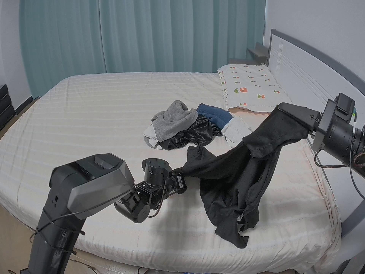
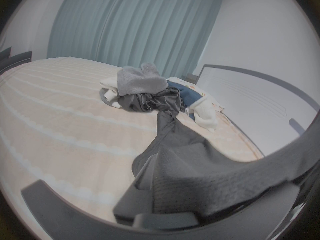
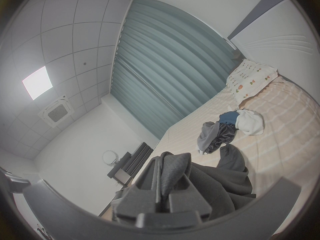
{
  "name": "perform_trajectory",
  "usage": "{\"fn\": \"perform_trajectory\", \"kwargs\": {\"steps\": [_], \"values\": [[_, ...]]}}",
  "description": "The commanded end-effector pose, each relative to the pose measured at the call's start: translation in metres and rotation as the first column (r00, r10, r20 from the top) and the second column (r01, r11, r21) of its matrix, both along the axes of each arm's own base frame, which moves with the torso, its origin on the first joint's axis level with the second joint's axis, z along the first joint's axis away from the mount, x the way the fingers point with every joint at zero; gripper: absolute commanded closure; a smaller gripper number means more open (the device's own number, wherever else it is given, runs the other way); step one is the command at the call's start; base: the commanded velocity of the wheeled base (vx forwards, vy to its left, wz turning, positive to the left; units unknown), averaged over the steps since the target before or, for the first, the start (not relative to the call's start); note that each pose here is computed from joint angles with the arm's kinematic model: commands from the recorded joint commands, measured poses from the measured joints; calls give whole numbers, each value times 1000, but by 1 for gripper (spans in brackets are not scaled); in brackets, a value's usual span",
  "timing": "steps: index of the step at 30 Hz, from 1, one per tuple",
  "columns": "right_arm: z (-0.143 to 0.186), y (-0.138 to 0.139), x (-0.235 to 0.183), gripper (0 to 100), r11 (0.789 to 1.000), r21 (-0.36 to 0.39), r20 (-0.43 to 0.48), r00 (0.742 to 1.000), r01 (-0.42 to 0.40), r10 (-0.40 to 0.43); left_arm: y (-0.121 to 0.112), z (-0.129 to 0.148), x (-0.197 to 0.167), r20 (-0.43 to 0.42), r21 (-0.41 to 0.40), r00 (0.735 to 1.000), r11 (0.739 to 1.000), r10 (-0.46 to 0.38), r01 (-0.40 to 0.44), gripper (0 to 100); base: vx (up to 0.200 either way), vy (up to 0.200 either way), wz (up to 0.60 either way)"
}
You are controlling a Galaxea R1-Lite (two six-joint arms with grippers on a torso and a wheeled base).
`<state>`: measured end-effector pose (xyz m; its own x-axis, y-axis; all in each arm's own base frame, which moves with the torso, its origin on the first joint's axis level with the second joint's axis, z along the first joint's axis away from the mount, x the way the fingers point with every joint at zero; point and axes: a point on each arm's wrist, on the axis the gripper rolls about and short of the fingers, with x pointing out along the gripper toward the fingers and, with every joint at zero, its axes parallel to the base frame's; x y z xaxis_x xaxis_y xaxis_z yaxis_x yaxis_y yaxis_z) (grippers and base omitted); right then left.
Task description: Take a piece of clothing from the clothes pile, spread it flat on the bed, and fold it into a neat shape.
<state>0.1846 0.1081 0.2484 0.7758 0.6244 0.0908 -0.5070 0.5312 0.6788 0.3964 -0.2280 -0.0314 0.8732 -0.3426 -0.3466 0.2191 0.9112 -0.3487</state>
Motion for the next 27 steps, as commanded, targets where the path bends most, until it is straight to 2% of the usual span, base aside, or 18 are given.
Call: {"fn": "perform_trajectory", "kwargs": {"steps": [1, 2, 3, 6, 7, 8, 12, 14, 16, 19, 20, 22, 23, 24, 25, 27], "values": [[-15, -1, 25, 100, 998, -33, -51, 997, 57, -58, 10, 58, -23, 30, -82, 999, 996, 27, -24, 100, 0, 0, 0], [-18, -4, 38, 100, 995, -27, -46, 994, 93, -95, 20, 91, -40, 49, -126, 998, 992, 35, -28, 100, 0, 0, 0], [-21, -6, 47, 100, 993, -25, -42, 992, 118, -119, 25, 110, -49, 69, -148, 997, 989, 38, -28, 100, 0, 0, 0], [-25, -4, 65, 100, 987, -6, -18, 987, 161, -161, 38, 145, -71, 105, -171, 993, 985, 54, -36, 100, 0, 0, 0], [-25, -4, 65, 100, 987, -6, -18, 987, 161, -161, 38, 145, -71, 105, -171, 993, 985, 54, -36, 100, 0, 0, 0], [-22, -1, 77, 100, 978, 22, 15, 978, 210, -210, 48, 169, -83, 148, -198, 987, 979, 68, -38, 100, 0, 0, 0], [18, 6, 93, 100, 946, 155, 166, 936, 286, -311, 66, 221, -105, 262, -273, 960, 962, 101, -27, 100, 0, 0, 0], [28, 6, 94, 100, 940, 183, 196, 926, 289, -322, 71, 231, -109, 285, -286, 952, 958, 111, -25, 100, 0, 0, 0], [48, 4, 87, 100, 931, 231, 260, 904, 282, -339, 85, 260, -128, 344, -327, 929, 945, 136, -18, 100, 0, 0, 0], [47, 6, 80, 100, 934, 240, 269, 906, 266, -327, 96, 265, -138, 346, -350, 925, 937, 155, -26, 100, 0, 0, 0], [29, 9, 76, 100, 944, 207, 232, 925, 256, -302, 102, 262, -146, 327, -369, 931, 929, 165, -36, 100, 0, 0, 0], [3, 10, 72, 100, 955, 152, 164, 947, 254, -278, 106, 253, -152, 273, -407, 946, 912, 177, -54, 100, 0, 0, 0], [-8, 11, 70, 100, 959, 127, 134, 954, 251, -268, 107, 248, -154, 240, -435, 954, 898, 183, -63, 100, 0, 0, 0], [-12, 11, 69, 100, 960, 120, 122, 956, 253, -267, 107, 247, -154, 235, -438, 955, 897, 182, -63, 100, 0, 0, 0], [-31, 11, 68, 100, 964, 82, 63, 964, 251, -257, 109, 238, -157, 177, -479, 968, 875, 178, -73, 100, 0, 0, 0], [-45, 10, 69, 100, 966, 66, 14, 968, 250, -252, 111, 229, -160, 137, -488, 975, 869, 174, -87, 100, 0, 0, 0]]}}
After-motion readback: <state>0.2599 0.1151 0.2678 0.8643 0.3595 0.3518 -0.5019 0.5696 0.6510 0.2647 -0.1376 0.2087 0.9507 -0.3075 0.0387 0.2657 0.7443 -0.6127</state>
